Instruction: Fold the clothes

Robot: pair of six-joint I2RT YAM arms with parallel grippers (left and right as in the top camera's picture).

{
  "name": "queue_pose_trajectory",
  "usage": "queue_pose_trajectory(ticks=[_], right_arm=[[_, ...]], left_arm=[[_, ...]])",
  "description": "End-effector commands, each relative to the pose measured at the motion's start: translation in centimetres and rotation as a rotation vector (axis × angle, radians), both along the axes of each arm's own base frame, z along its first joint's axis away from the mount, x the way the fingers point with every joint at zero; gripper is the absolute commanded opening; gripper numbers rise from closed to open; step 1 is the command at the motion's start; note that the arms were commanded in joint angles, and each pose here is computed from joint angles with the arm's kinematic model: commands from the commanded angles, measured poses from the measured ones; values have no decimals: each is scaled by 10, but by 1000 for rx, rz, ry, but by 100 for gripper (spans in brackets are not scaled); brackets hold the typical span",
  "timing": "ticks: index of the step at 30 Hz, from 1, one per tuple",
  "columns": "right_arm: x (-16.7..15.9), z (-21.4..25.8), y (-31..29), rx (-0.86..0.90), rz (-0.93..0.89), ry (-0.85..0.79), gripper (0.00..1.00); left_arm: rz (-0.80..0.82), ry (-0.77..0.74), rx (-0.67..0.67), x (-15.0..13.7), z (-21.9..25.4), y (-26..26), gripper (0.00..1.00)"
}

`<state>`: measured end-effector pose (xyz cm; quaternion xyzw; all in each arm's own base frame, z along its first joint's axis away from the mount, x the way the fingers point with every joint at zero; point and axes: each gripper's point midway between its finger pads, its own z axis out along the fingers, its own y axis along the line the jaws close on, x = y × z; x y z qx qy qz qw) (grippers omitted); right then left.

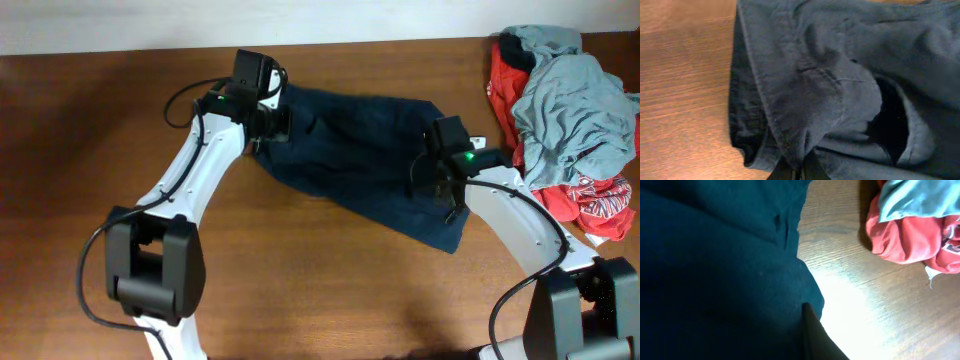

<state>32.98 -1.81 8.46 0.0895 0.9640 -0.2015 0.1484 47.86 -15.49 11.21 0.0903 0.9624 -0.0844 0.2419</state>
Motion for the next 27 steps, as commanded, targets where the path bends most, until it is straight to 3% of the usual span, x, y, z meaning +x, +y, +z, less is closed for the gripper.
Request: queue_pose_trajectory(ticks=[1, 8, 18, 27], right_arm=[[-1, 10, 1, 9, 32, -16, 4], [-5, 28, 7, 37, 97, -38, 4], [-30, 19, 20, 119, 149, 80, 4], [-14, 51, -43, -185, -44, -64, 4]], left_arm=[[52, 50, 95, 6, -32, 31, 1], [147, 100, 99, 12, -50, 78, 1], [212, 94, 81, 19, -49, 111, 0], [224, 83, 78, 22, -48, 117, 1]])
